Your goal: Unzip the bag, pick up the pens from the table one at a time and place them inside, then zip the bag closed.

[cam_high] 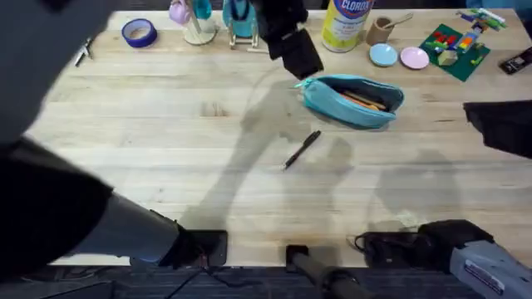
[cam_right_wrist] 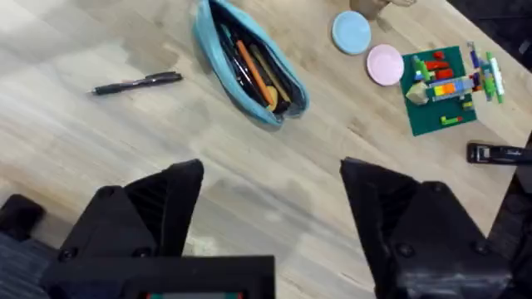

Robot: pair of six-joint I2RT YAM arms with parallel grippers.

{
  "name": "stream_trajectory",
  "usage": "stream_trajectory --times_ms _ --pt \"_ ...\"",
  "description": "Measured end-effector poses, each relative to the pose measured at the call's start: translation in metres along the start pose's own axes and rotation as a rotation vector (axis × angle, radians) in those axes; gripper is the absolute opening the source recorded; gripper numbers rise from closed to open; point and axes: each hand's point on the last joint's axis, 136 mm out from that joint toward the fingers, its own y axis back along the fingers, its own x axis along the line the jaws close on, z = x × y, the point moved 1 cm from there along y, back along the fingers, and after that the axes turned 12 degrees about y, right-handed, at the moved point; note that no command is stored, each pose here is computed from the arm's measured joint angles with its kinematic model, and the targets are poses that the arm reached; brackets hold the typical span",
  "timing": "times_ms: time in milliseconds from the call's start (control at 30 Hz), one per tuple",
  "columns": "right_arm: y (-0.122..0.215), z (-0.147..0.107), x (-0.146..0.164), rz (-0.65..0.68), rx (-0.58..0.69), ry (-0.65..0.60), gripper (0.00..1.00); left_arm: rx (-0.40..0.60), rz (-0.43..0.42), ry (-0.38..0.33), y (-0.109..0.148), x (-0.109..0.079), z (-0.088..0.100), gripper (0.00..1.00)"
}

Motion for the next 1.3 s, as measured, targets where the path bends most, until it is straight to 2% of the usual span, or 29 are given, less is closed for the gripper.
stream_trajectory --times_ms 200,367,600,700,800,967,1067,1167,1300 --pt "0.0 0.003 -0.003 -0.011 -0.013 0.001 0.997 -0.078 0.106 0.095 0.046 0.008 0.002 0.993" --pt "0.0 0.006 -0.004 -0.019 -0.024 0.002 0.997 -0.107 0.146 0.123 0.061 -0.008 -0.02 0.993" --pt "0.0 0.009 -0.007 -0.031 -0.038 0.004 0.998 -0.094 0.166 0.176 0.049 -0.031 -0.063 0.993" --pt "0.0 0.009 -0.007 -0.031 -0.039 0.004 0.997 -0.079 0.157 0.24 0.044 -0.04 -0.078 0.993" --pt "0.0 0.009 -0.007 -0.031 -0.038 0.004 0.997 -0.057 0.143 0.336 0.037 -0.043 -0.089 0.993" --pt "0.0 0.009 -0.007 -0.031 -0.038 0.004 0.997 -0.018 0.122 0.487 0.023 -0.04 -0.097 0.993" --pt "0.0 0.009 -0.007 -0.03 -0.037 0.003 0.996 0.01 0.103 0.54 0.012 -0.04 -0.1 0.993" --pt "0.0 0.009 -0.007 -0.029 -0.036 0.003 0.996 0.03 0.075 0.545 -0.001 -0.046 -0.096 0.993" --pt "0.0 0.009 -0.007 -0.029 -0.036 0.003 0.997 0.062 0.054 0.502 -0.018 -0.06 -0.089 0.993"
